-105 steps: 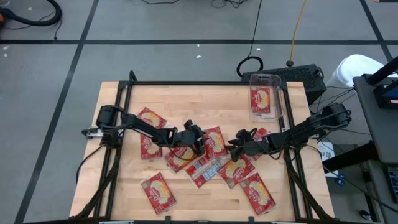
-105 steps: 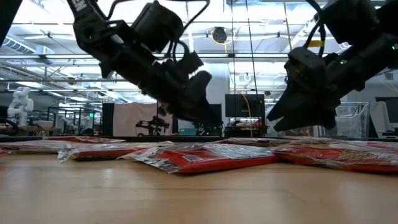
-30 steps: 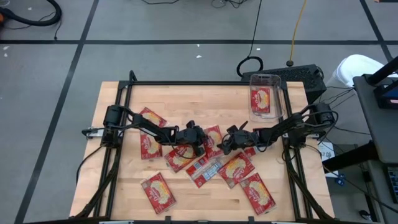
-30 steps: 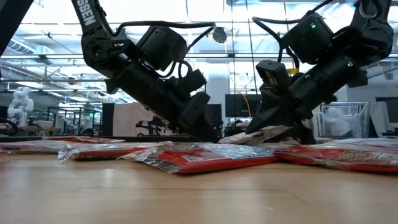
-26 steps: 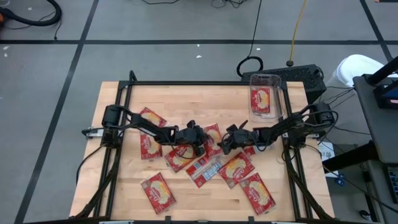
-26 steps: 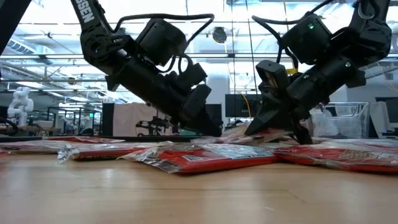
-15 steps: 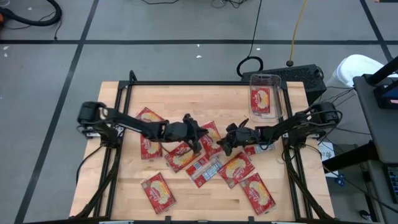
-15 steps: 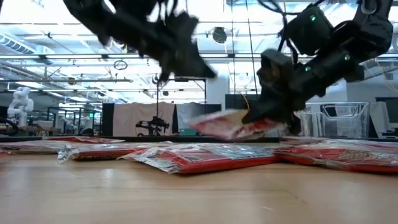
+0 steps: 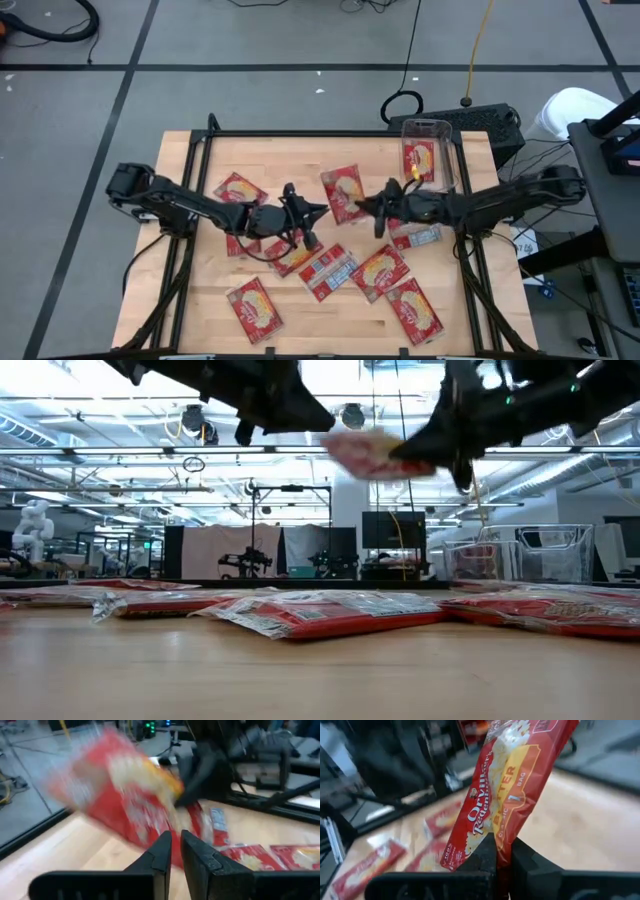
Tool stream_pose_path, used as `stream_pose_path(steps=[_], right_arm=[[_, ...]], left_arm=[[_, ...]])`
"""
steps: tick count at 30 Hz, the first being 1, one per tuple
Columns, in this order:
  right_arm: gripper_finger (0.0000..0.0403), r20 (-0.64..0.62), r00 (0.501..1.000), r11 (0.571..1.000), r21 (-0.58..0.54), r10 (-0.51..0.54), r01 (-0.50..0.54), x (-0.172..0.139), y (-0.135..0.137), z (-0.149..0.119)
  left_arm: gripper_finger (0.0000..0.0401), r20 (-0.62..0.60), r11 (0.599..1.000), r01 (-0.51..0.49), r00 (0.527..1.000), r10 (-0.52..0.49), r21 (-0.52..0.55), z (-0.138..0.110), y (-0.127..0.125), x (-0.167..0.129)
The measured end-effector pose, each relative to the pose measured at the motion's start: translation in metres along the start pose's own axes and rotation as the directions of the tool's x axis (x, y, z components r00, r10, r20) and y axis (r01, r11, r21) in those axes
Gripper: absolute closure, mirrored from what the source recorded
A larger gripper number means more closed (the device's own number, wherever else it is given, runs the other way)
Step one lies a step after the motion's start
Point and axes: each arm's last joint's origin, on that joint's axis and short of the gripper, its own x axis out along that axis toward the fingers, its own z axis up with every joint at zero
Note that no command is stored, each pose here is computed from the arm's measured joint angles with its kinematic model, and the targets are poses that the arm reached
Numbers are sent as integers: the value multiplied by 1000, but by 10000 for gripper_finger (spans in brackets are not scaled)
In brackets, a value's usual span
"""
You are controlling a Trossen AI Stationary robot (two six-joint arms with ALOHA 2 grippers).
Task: Sort popcorn bags into baskets
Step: Put the red popcorn bag into the transparent bin
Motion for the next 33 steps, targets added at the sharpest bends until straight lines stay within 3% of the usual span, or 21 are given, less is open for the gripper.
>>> stream_pose_path(steps=[4, 9, 13, 18, 22, 25, 30, 33], right_arm=[[398, 96, 995, 998, -66, -3, 9, -14, 1, 18], [398, 194, 981, 992, -125, 30, -5, -31, 2, 35], [398, 246, 968, 985, -175, 52, -8, -40, 3, 44], [398, 286, 956, 980, -201, 69, -10, -45, 4, 50], [398, 290, 954, 973, -229, 79, -11, -46, 4, 50], [398, 304, 949, 959, -282, 86, 4, -47, 5, 52], [395, 364, 923, 942, -336, 122, 8, -50, 7, 59], [393, 376, 918, 935, -355, 127, 17, -51, 7, 60]], left_arm=[[356, 51, 997, 78, 996, -79, 16, 5, -8, -3], [344, 104, 995, 92, 990, -95, 32, 11, -7, -2], [303, 263, 992, 128, 957, -122, -4, 29, 4, 3], [228, 363, 986, 165, 919, -154, 1, 41, 16, 7], [172, 330, 987, 159, 932, -150, -1, 32, 23, 19], [143, 406, 979, 206, 895, -183, -12, 29, 24, 29], [128, 429, 981, 193, 887, -169, -13, 13, 29, 45], [128, 487, 969, 248, 846, -219, 5, 12, 30, 48]])
